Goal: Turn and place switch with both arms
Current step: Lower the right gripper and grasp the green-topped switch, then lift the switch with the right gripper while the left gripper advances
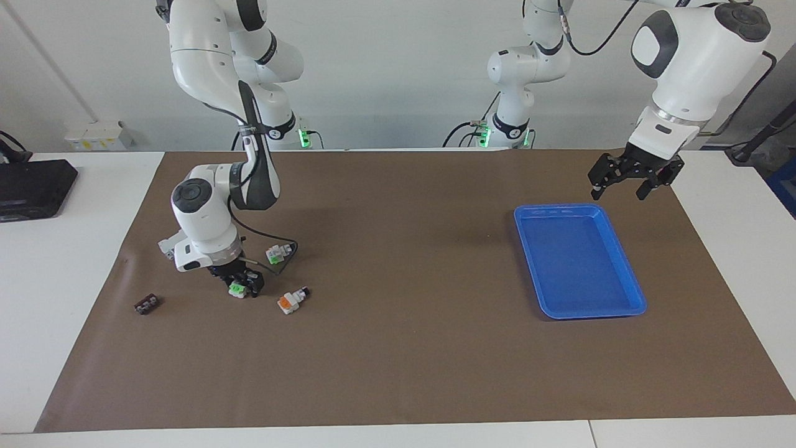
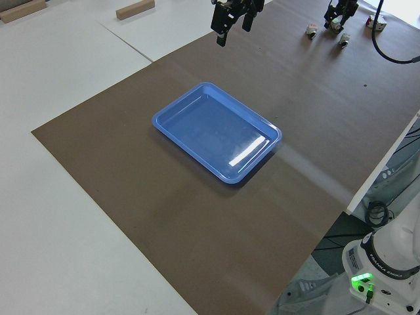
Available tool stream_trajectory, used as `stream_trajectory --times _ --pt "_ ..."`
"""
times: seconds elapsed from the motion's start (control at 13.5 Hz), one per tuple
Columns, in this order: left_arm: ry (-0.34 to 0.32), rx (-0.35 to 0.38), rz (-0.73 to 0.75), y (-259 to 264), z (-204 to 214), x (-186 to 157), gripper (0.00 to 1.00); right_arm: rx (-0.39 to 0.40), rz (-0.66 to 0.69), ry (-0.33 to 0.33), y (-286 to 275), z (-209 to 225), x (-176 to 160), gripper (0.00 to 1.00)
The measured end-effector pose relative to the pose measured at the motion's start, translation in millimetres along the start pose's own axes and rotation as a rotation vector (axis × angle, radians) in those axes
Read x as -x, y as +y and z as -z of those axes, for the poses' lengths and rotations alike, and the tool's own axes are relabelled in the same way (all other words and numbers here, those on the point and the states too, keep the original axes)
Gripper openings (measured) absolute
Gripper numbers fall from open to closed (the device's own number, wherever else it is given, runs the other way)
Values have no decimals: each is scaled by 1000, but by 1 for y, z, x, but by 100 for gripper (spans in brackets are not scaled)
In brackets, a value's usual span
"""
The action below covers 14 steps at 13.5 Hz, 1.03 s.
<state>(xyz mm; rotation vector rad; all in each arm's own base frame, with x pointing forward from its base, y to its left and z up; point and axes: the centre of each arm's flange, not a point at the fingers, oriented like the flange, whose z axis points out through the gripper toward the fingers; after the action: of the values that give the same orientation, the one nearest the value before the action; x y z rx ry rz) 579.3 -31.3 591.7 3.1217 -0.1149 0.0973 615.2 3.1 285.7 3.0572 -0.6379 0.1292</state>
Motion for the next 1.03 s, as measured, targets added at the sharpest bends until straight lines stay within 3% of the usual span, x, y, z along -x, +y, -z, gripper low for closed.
stream_trajectory --times 0.07,0.15,0.37,0.52,0.74,1.03 --pt "0 0 0 0 0 0 100 3 -2 -5 1 2 -1 44" --pt "0 0 0 0 0 0 100 7 -5 -11 3 2 -1 41" --pt "0 0 0 0 0 0 100 -11 -53 -36 5 6 -5 41" --pt "0 0 0 0 0 0 100 -63 -138 -93 -6 25 -11 41" --pt "0 0 0 0 0 0 100 -157 -267 -188 -46 85 -5 41" --pt "0 0 0 0 0 0 100 -279 -497 -328 -120 160 34 41"
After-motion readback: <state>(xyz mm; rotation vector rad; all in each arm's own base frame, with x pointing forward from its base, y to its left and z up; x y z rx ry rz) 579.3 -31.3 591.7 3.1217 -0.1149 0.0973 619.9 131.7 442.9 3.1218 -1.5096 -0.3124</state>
